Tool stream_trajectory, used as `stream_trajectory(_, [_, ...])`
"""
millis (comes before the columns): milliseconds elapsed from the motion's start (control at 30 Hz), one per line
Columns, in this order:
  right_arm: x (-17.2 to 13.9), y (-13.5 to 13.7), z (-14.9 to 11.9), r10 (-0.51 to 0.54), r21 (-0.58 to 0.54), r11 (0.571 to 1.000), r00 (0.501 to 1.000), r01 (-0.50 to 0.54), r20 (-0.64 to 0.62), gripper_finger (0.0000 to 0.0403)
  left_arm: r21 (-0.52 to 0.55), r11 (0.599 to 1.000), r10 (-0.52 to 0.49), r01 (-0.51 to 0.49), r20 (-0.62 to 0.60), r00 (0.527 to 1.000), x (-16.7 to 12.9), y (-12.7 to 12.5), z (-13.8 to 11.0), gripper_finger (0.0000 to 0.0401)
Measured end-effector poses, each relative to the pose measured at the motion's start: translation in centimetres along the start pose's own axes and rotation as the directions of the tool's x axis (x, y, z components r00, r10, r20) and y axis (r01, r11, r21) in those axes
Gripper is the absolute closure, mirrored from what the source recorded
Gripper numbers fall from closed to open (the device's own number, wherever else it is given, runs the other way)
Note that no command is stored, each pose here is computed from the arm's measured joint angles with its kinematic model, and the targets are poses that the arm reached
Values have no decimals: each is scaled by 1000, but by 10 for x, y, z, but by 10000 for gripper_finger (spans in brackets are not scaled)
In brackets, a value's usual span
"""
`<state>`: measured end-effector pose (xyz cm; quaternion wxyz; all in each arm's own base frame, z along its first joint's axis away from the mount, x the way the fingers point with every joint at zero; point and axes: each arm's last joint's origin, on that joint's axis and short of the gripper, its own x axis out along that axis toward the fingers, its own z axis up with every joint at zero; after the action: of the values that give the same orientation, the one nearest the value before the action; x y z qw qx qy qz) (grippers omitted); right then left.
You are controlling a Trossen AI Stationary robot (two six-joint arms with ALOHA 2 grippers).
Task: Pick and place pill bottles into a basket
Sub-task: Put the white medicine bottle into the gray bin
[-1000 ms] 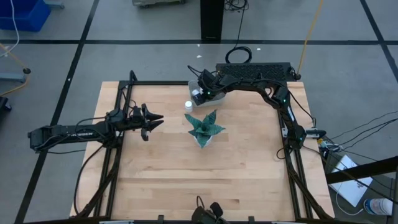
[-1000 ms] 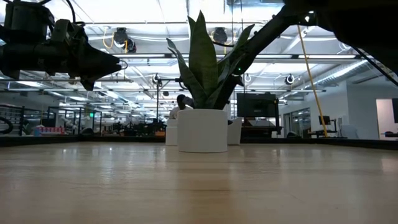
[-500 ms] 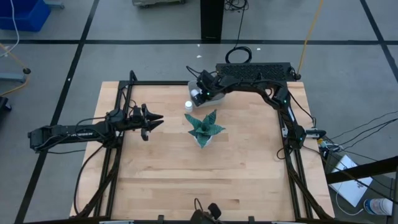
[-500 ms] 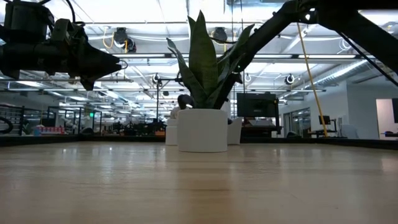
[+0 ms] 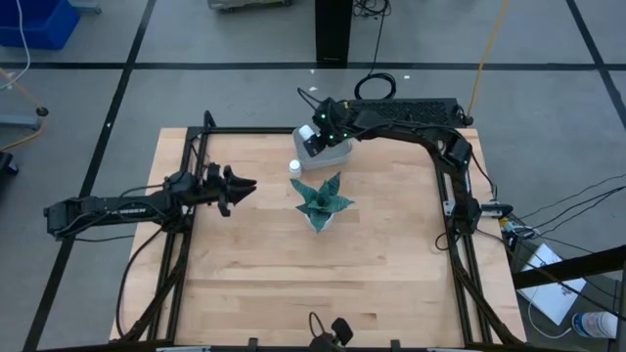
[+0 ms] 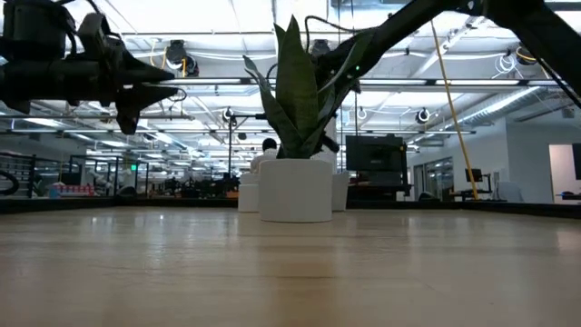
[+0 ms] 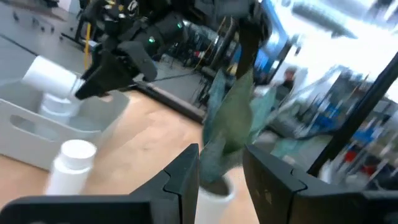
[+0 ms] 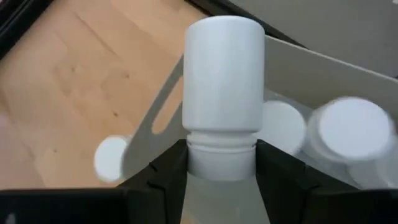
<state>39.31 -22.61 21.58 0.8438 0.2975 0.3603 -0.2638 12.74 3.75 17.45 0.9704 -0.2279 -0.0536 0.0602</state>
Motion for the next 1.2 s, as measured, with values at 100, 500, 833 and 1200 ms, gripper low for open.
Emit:
stream_trajectory(100, [-17, 4, 4, 6, -4, 1000, 1000, -6, 13, 248, -148, 989, -18, 22, 30, 999, 0, -2, 3, 274])
stream_trajectory(500, [-105, 36, 15, 188, -19, 982, 977, -187, 105, 249, -476, 878, 223, -44, 327, 919, -4, 0, 21, 274])
stream_trajectory(833, [-179, 91, -16, 486, -170, 858, 873, -485, -39, 250, -698, 715, 293, 46, 358, 887, -2, 1, 27, 273])
stream_trajectory(1200, [-205, 141, -68, 512, -325, 761, 827, -562, -232, 251, -651, 755, 174, -81, 80, 981, 31, -37, 73, 160])
